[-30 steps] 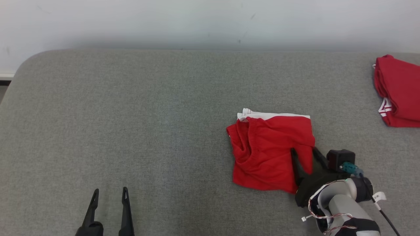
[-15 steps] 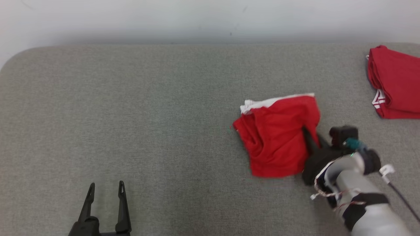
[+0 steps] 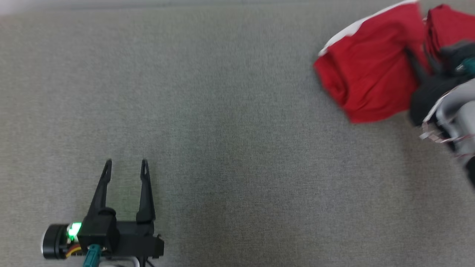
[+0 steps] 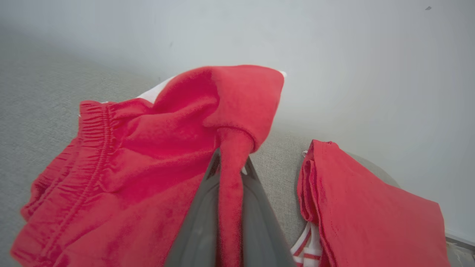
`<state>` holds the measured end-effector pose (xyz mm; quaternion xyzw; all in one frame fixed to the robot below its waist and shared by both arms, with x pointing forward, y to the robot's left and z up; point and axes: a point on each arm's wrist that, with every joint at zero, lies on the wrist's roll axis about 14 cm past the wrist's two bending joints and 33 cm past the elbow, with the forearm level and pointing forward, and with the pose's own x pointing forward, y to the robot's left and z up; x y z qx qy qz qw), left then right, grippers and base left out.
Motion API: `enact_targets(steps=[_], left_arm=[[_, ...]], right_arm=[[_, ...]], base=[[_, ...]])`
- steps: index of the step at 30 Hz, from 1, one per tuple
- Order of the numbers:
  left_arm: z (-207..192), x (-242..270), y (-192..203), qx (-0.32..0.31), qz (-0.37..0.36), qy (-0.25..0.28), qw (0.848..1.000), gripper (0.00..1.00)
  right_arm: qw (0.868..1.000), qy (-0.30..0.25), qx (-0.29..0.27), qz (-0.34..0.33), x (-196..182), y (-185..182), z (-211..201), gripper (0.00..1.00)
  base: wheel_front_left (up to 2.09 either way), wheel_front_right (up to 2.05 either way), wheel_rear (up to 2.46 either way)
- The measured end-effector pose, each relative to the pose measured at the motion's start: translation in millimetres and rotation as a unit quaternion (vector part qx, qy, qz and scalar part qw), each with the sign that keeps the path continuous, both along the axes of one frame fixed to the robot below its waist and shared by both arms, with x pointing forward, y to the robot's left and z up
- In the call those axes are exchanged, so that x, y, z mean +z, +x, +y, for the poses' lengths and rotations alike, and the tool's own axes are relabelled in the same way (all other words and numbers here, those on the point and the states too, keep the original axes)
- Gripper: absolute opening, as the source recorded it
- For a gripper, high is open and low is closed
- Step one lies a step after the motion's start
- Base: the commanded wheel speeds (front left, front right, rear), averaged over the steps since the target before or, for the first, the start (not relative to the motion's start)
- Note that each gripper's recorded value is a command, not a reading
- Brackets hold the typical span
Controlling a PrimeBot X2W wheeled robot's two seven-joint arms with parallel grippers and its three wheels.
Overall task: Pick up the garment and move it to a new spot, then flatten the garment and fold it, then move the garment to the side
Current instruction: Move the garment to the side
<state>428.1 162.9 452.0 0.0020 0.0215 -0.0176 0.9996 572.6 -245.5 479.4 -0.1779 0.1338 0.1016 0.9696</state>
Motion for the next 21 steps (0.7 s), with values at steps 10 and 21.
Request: enact_targets(steps=[10,21], left_arm=[[-19,-8,42,-0.031,-0.022,0.005,0.999,1.0],[-44,-16,60,-0.066,-0.035,-0.002,0.997,1.0]], right_arm=[[0.995,-0.092,-0.038,0.031,7,38,-82,0.0],[0.982,-0.154,-0.085,0.064,25,33,-147,0.0]], base=[[0.0,0.0,0.0],[0.0,0.0,0.0]])
